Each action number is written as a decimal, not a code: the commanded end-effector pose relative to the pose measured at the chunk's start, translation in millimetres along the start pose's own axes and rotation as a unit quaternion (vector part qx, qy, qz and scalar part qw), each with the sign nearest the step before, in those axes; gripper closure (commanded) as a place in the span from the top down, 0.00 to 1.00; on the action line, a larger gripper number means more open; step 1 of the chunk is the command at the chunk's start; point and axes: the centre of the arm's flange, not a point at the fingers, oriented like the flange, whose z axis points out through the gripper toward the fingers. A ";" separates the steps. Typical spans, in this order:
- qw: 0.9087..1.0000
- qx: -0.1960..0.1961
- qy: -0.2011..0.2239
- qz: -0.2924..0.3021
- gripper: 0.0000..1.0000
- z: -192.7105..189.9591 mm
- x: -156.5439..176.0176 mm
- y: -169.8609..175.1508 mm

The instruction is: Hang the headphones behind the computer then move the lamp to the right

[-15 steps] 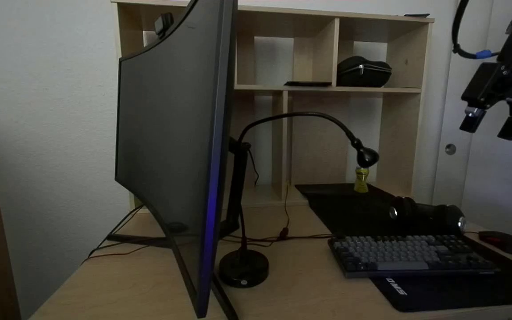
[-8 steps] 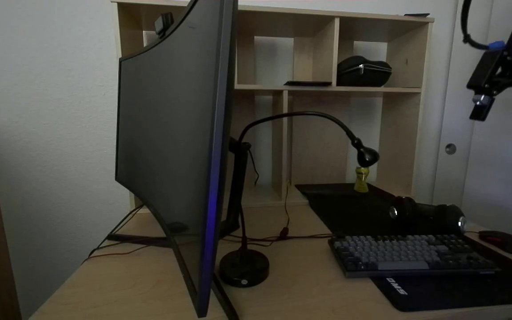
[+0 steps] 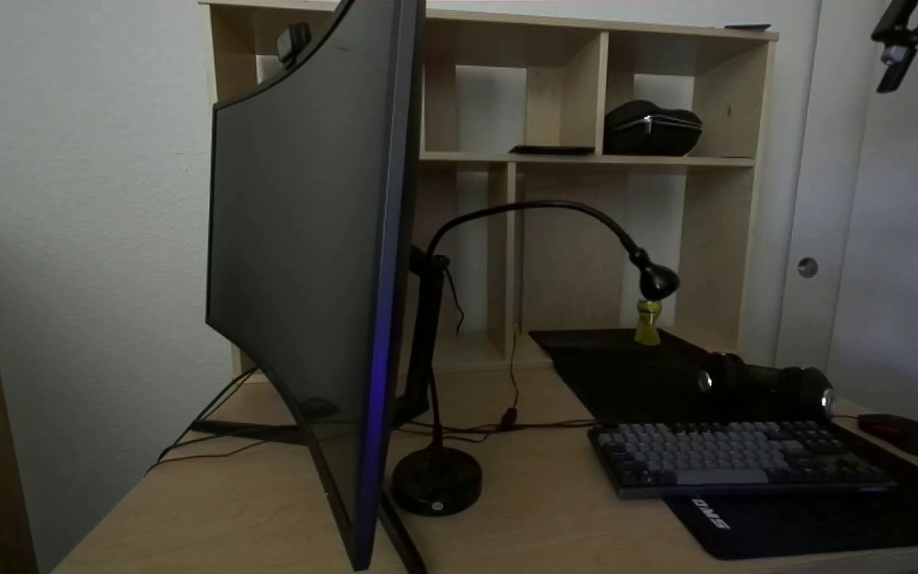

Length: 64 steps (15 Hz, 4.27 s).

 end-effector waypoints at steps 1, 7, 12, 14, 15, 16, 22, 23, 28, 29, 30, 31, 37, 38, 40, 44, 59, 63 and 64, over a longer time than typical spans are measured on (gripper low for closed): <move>1.000 -0.001 -0.003 0.002 1.00 1.4 2.3 -0.4; 0.981 -0.042 0.000 0.191 1.00 85.0 117.9 26.2; 0.970 -0.057 -0.004 0.235 1.00 116.6 130.1 44.0; 0.971 -0.059 -0.006 0.233 1.00 121.0 131.4 42.2; 0.971 -0.057 -0.004 0.231 1.00 117.3 129.8 40.1; 0.957 -0.075 -0.032 0.279 1.00 130.6 153.5 43.3; 0.897 -0.058 -0.038 0.437 1.00 154.5 255.1 109.7; 0.884 -0.056 -0.037 0.462 1.00 158.7 269.4 122.3; 0.889 -0.067 -0.031 0.453 1.00 177.1 235.1 122.4; 0.890 -0.066 -0.029 0.450 1.00 175.2 235.4 118.7; 0.859 -0.093 -0.027 0.502 1.00 196.0 252.0 109.8; 0.845 -0.088 -0.048 0.526 1.00 207.3 265.1 106.2; 0.739 -0.059 -0.080 0.666 1.00 281.6 332.8 89.1; 0.719 -0.061 -0.085 0.687 1.00 286.2 334.8 89.1; 0.736 -0.071 -0.071 0.669 1.00 293.4 303.9 83.9; 0.700 -0.069 -0.076 0.706 1.00 310.6 324.4 95.8; 0.508 -0.040 -0.024 0.860 1.00 426.3 364.5 179.4; 0.489 -0.050 -0.030 0.871 1.00 447.5 362.9 182.2; 0.486 -0.055 -0.030 0.872 1.00 452.1 361.6 183.1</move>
